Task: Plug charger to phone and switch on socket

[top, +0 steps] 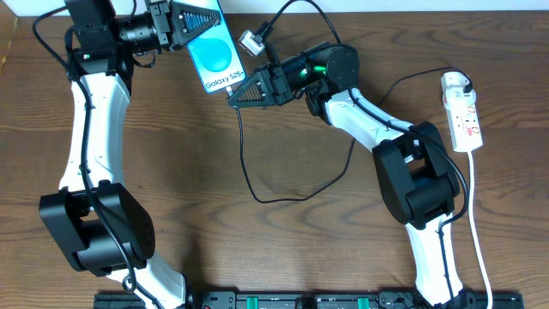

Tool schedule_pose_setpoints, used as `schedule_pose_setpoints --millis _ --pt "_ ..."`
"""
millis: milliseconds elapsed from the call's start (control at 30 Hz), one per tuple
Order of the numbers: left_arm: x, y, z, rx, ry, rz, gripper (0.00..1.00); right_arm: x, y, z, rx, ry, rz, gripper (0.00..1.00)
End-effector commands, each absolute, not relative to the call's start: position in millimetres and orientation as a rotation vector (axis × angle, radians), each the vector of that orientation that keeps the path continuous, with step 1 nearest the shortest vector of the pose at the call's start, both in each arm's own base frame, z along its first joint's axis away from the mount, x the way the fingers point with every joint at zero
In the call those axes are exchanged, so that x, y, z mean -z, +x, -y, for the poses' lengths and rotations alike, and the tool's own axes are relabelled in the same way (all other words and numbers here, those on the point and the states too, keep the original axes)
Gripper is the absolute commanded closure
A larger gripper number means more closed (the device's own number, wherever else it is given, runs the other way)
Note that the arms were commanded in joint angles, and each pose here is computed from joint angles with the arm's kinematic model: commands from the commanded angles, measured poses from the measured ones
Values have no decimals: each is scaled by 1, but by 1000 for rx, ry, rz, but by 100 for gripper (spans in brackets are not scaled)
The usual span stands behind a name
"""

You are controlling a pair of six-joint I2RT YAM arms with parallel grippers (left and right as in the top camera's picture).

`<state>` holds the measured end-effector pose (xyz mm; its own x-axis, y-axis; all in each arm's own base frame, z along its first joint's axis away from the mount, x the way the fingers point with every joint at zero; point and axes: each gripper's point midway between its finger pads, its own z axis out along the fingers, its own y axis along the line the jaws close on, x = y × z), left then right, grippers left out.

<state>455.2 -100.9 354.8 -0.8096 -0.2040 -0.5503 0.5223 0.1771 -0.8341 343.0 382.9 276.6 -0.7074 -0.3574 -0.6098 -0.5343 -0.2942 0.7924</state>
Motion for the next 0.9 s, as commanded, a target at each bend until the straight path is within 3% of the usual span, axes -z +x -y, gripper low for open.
schedule_pose_setpoints --millis 0,867 --pt "-366 444 104 1721 322 -1895 92 -283 348 -383 -2143 -1105 -1746 99" --pt "-367 441 106 1699 398 -1862 92 -286 351 -384 -2149 -1077 -1735 99"
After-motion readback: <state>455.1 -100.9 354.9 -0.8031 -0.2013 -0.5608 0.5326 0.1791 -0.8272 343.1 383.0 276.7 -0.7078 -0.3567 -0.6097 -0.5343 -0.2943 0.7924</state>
